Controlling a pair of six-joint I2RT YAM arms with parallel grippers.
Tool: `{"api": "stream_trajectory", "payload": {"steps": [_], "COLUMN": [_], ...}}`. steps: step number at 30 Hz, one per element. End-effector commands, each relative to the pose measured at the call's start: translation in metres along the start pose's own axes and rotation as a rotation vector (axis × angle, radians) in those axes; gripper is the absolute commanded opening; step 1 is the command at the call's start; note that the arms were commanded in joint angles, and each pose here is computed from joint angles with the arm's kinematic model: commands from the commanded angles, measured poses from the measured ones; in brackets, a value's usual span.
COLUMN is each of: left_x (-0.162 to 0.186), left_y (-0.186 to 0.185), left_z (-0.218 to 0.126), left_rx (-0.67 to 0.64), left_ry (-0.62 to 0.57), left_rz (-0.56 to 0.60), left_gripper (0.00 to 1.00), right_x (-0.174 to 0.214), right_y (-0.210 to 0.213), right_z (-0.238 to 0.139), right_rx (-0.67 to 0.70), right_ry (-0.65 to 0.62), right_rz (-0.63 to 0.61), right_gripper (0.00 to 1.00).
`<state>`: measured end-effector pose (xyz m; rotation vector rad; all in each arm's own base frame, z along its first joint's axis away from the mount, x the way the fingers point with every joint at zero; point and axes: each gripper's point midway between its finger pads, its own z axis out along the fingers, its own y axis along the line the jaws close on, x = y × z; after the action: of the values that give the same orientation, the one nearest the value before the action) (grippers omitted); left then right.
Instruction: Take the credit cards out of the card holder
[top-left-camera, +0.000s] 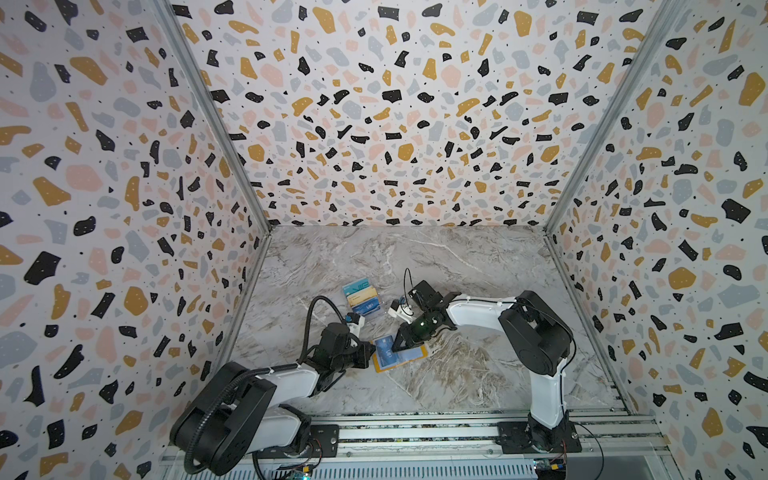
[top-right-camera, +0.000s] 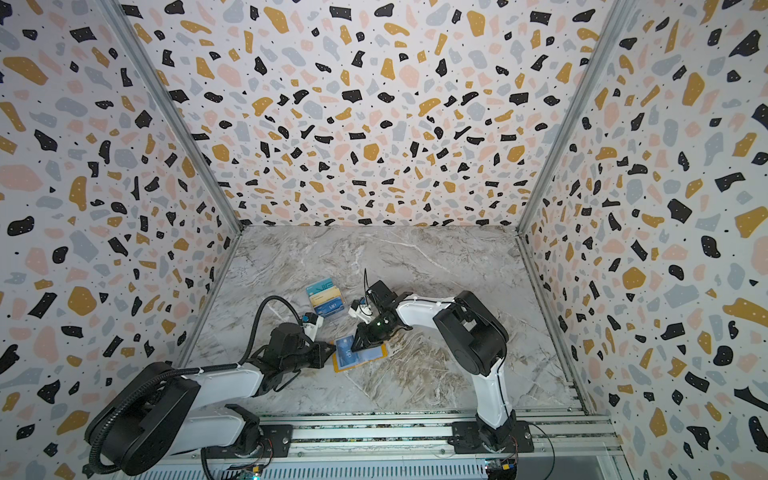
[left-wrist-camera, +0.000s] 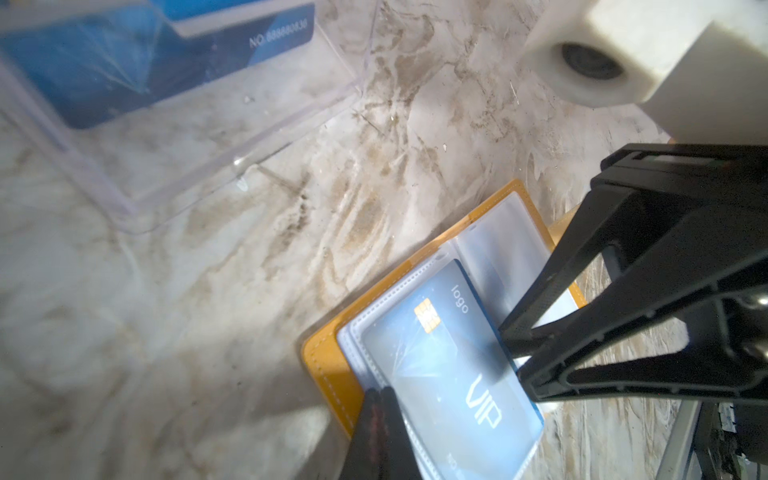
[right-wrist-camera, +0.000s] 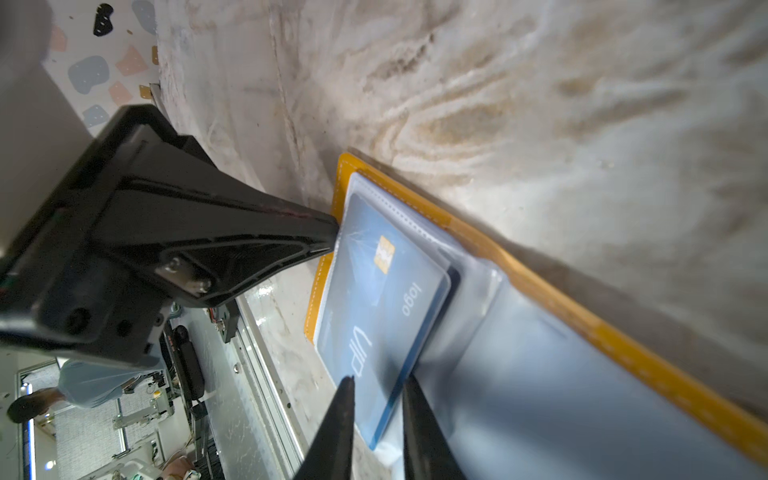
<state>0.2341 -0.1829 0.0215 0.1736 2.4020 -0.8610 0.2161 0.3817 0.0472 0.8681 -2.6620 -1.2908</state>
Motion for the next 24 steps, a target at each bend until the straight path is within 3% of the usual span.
{"api": "stream_trajectory", "payload": {"steps": [1, 24], "left_x": [0.017, 0.021], "left_y": [-0.001, 0.0], "left_z": [0.001, 0.002], "left_rx": [0.021, 0.022], "left_ry": [0.056, 0.065], "left_rz": [-0.007, -0.009], "left_gripper": [0.0, 0.0], "right_x": [-0.016, -0.013], "right_y": [0.024, 0.02], "right_z": [-0.006, 0.014], "right_rx": [-0.091, -0.136], "right_ry": [-0.04, -0.009], "right_rz": [-0.047, -0.003], "right_gripper": [0.22, 0.22]}}
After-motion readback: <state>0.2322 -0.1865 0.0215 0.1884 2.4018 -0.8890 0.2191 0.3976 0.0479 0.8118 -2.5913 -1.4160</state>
